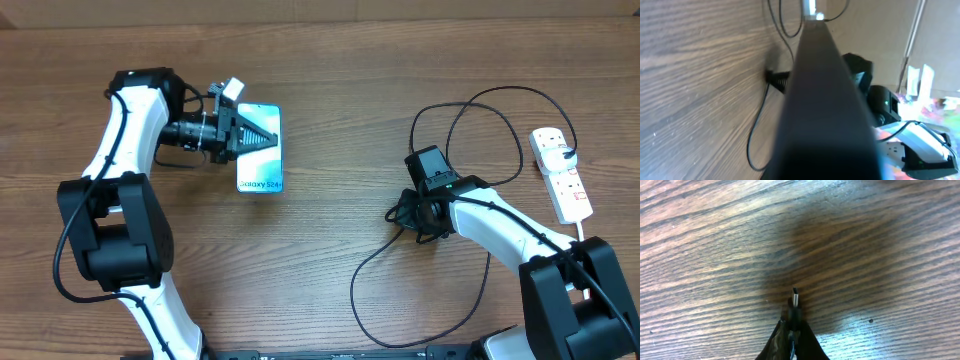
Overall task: Plug charger to phone and switch on socket
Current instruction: 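Raise the connector with the right gripper toward the phone's bottom edge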
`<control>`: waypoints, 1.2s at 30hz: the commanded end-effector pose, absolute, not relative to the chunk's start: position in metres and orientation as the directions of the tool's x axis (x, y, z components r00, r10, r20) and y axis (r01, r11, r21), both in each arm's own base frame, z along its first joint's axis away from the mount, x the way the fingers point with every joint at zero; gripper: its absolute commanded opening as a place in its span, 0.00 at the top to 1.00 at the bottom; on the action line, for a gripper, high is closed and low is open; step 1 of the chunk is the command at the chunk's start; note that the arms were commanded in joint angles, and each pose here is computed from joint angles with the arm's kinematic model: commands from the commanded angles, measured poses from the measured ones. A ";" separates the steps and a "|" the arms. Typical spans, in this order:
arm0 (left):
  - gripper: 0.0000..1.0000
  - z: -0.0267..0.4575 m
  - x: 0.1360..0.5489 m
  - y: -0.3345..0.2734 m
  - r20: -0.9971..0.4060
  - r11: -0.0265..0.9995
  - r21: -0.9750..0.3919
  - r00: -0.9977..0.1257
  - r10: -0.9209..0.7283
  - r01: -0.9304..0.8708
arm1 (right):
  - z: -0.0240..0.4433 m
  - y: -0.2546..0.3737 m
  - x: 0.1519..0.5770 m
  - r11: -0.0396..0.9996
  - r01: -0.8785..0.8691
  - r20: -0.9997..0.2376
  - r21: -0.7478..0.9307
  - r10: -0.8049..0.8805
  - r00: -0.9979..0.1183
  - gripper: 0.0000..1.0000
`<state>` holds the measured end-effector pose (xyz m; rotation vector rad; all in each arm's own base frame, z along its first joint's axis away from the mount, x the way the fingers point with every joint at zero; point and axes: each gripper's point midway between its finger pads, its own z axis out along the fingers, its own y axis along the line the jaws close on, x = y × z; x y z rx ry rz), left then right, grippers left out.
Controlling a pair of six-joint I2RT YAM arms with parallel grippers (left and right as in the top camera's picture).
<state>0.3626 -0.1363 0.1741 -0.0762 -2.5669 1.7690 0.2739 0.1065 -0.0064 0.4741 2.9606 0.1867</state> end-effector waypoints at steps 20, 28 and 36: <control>0.95 0.249 0.365 -0.179 -0.243 -0.013 -0.970 -0.970 0.014 0.243 | 0.135 0.250 0.225 0.218 -0.296 -0.234 0.930 -0.268 -0.935 0.96; 0.96 0.249 0.359 -0.189 -0.241 -0.020 -0.971 -0.970 0.041 0.240 | 0.157 0.258 0.217 0.092 -0.290 -0.253 0.952 -0.295 -0.922 0.96; 0.96 0.249 0.360 -0.189 -0.187 -0.017 -0.982 -0.982 0.041 0.186 | 0.165 0.262 0.229 0.088 -0.274 -0.242 0.958 -0.269 -0.932 0.96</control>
